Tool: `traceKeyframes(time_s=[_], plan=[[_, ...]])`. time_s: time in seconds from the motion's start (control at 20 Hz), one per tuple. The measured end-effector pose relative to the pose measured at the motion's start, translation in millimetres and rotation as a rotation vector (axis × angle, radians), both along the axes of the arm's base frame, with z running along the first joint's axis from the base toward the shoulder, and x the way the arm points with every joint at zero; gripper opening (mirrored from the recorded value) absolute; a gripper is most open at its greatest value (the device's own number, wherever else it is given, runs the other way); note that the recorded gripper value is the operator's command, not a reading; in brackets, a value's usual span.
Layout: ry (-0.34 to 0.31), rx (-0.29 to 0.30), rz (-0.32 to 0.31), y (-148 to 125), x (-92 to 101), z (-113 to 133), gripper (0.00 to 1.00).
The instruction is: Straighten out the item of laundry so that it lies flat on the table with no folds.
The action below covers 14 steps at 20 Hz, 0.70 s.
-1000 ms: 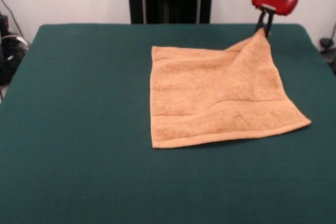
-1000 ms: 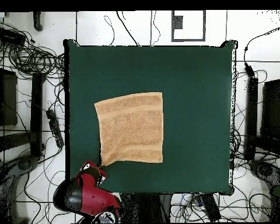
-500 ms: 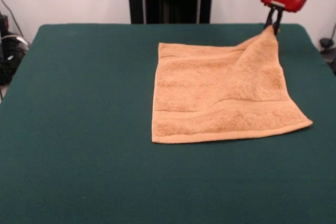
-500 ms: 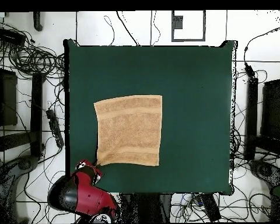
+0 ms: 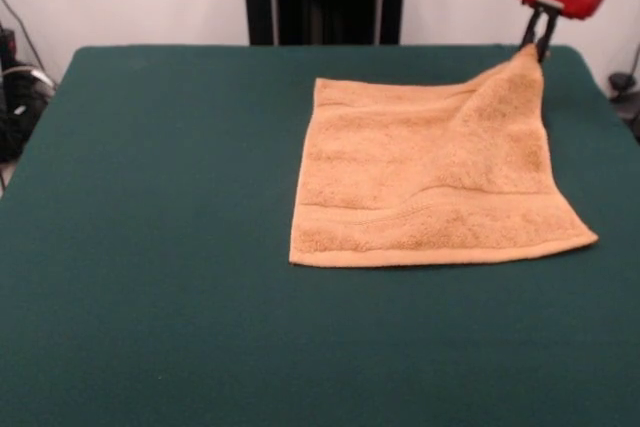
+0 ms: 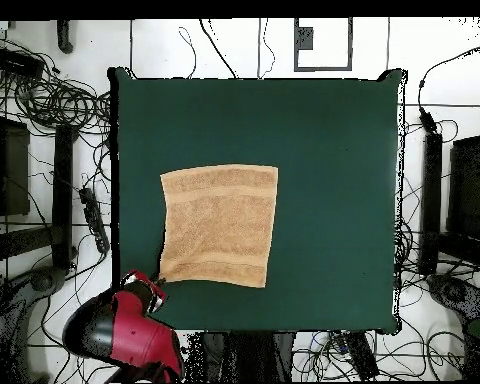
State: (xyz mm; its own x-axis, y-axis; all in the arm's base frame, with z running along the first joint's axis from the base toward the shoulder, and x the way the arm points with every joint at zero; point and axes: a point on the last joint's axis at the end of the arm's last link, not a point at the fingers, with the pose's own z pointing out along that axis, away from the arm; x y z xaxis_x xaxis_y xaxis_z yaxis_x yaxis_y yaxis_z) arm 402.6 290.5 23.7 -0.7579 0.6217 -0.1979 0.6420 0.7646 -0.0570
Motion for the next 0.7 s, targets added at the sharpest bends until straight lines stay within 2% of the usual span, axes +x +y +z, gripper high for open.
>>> traceKeyframes(time_s=[0.35, 0.7], plan=[[0.005, -0.003, 0.026, 22.5, 15.4, -7.5, 0.00], [0.007, -0.006, 0.013, 18.5, 31.7, -25.1, 0.00]])
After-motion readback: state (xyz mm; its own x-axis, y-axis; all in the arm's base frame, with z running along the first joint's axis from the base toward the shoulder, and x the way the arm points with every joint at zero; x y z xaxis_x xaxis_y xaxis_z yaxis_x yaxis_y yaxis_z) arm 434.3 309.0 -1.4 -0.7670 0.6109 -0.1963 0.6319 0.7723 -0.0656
